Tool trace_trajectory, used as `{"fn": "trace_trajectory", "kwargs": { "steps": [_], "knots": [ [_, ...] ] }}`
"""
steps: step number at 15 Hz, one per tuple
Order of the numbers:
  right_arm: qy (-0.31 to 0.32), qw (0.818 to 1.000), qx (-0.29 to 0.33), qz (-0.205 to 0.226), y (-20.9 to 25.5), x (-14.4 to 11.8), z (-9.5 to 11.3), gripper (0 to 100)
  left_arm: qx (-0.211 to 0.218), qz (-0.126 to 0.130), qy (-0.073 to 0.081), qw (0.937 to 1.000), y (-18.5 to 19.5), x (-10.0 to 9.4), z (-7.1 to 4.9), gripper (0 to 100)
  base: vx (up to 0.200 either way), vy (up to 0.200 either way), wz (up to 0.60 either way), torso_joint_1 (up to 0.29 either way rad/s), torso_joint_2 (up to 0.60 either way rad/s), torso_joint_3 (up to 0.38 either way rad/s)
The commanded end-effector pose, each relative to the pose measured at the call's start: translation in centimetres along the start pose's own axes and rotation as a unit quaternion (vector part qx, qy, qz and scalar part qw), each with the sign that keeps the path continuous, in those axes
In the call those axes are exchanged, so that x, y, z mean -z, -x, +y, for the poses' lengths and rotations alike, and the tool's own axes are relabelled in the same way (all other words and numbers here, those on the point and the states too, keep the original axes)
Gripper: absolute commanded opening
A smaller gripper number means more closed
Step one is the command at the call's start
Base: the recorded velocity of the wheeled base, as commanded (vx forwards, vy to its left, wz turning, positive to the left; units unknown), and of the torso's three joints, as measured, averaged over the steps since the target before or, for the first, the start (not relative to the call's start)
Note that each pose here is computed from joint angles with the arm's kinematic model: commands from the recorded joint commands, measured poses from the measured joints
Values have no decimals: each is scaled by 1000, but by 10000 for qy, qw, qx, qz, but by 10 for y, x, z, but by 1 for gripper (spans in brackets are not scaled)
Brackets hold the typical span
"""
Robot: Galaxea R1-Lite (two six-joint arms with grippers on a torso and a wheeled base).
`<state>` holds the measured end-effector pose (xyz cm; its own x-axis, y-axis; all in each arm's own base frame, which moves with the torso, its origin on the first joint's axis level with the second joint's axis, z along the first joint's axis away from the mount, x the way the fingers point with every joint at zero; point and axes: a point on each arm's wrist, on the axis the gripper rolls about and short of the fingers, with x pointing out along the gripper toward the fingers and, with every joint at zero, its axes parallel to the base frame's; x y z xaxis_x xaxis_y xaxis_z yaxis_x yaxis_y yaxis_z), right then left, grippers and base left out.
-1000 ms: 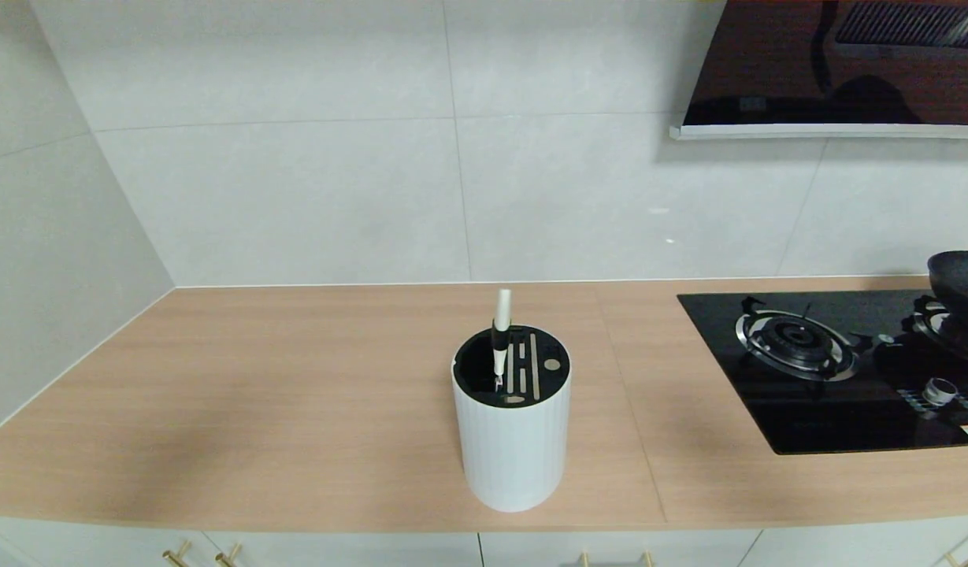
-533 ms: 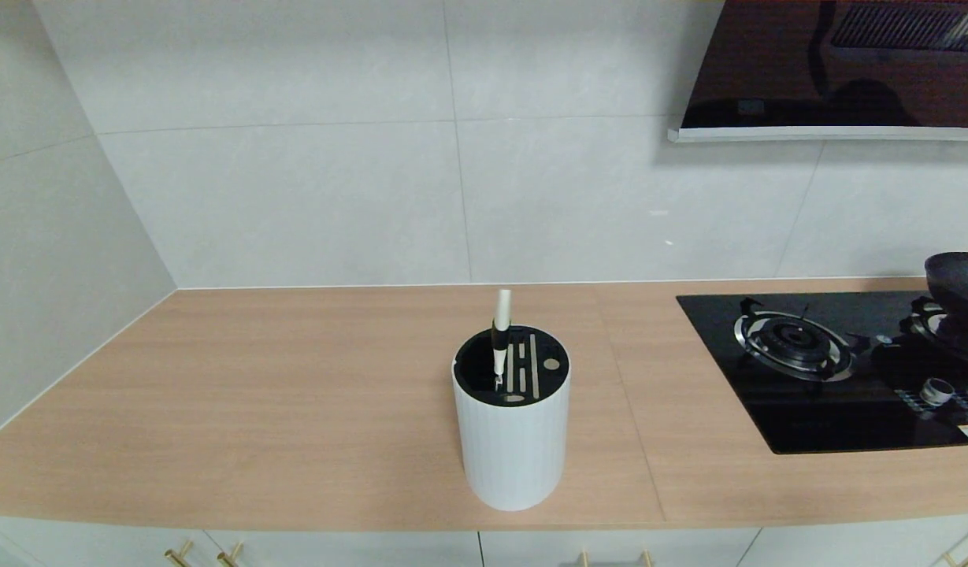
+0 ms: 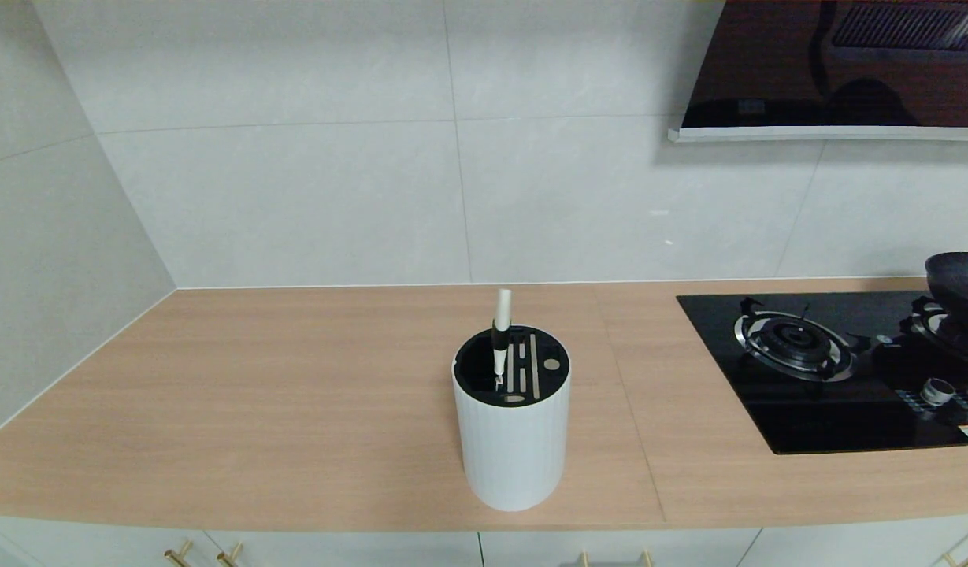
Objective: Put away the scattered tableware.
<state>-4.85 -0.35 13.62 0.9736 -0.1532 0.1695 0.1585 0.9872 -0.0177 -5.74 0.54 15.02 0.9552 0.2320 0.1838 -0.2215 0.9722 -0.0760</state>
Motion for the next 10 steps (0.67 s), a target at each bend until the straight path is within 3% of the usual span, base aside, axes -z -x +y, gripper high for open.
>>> {"fn": "trace_trajectory", "kwargs": {
  "steps": [1, 2, 3, 4, 6, 8, 10],
  "knots": [
    [63, 9992, -20, 404, -11, 40, 4, 100, 3, 753, -181, 9970, -12, 52, -2, 100, 0, 0, 0, 0, 0, 0],
    [70, 9991, -82, 416, -16, 55, 5, 100, 165, 918, -194, 9954, -16, 70, -3, 100, 0, 0, 0, 0, 0, 0],
    [57, 9985, -193, 519, -15, 57, 6, 100, 296, 829, -140, 9960, -19, 78, -4, 100, 0, 0, 0, 0, 0, 0],
    [17, 9973, -356, 636, -15, 60, 7, 100, 514, 776, -33, 9956, -19, 76, -5, 100, 0, 0, 0, 0, 0, 0],
    [-45, 9956, -607, 715, -15, 62, 8, 100, 698, 822, -56, 9942, -19, 77, -6, 100, 0, 0, 0, 0, 0, 0],
    [-55, 9923, -893, 860, -14, 64, 9, 100, 1065, 869, -263, 9902, -18, 78, -7, 100, 0, 0, 0, 0, 0, 0],
    [-53, 9919, -947, 843, -14, 64, 9, 100, 1134, 965, -306, 9884, -18, 80, -7, 100, 0, 0, 0, 0, 0, 0]
  ]
}}
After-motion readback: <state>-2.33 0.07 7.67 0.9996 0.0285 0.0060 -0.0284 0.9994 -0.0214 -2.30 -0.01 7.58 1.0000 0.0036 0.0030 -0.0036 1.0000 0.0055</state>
